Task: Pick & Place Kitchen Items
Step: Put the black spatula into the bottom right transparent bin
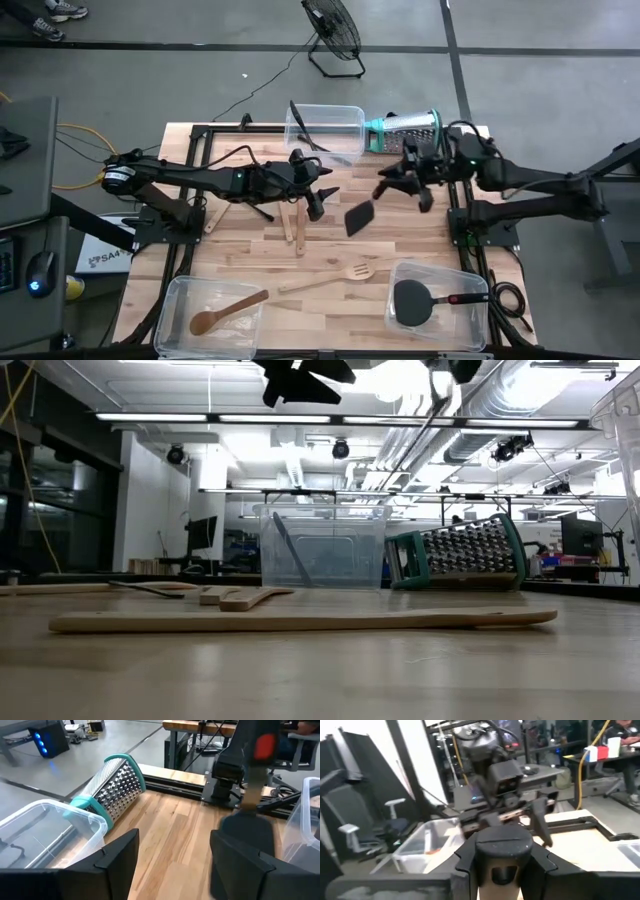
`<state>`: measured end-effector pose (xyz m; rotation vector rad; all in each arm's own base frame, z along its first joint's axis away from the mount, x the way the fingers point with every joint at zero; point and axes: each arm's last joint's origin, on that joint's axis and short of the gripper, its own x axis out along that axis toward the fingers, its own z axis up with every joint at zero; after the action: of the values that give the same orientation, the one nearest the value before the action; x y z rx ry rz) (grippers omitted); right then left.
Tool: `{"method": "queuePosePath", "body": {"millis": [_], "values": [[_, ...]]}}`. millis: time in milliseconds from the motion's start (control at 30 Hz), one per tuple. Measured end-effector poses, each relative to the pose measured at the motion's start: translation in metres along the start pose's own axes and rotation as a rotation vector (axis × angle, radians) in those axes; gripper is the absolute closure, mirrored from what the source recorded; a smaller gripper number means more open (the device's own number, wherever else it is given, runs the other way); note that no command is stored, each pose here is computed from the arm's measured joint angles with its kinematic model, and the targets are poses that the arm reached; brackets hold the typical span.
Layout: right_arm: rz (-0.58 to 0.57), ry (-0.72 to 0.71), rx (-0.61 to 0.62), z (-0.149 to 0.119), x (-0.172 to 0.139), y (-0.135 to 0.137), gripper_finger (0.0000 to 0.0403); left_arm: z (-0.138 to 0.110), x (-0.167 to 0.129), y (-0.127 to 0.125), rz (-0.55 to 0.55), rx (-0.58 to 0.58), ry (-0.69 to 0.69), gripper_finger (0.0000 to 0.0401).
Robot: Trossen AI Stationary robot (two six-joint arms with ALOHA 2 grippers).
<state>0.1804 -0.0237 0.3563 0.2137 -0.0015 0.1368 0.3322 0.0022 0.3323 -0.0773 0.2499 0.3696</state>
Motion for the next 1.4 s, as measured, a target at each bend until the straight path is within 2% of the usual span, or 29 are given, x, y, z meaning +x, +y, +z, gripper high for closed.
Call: {"method": "queuePosePath", "body": {"millis": [267, 900, 1033, 1167, 1400], "values": [[0.082, -0.004, 0.031, 0.005, -0.034, 0.025, 0.0315, 0.0, 0.0, 0.0, -0.001, -0.004, 0.001, 0.0159], [0.222, 0.043, 0.305, 0.002, -0.085, 0.05, 0.0315, -0.008, 0.0, 0.0, -0.015, 0.025, 0.079, 0.0159], [0.228, 0.102, 0.372, -0.004, -0.093, 0.052, 0.0315, -0.009, 0.0, 0.0, -0.013, 0.029, 0.091, 0.0159], [0.187, 0.184, 0.434, -0.013, -0.099, 0.052, 0.0315, -0.01, 0.0, 0.001, -0.012, 0.033, 0.101, 0.0159], [0.172, 0.225, 0.463, -0.017, -0.099, 0.057, 0.0315, -0.01, 0.0, 0.001, -0.012, 0.033, 0.1, 0.0159]]}}
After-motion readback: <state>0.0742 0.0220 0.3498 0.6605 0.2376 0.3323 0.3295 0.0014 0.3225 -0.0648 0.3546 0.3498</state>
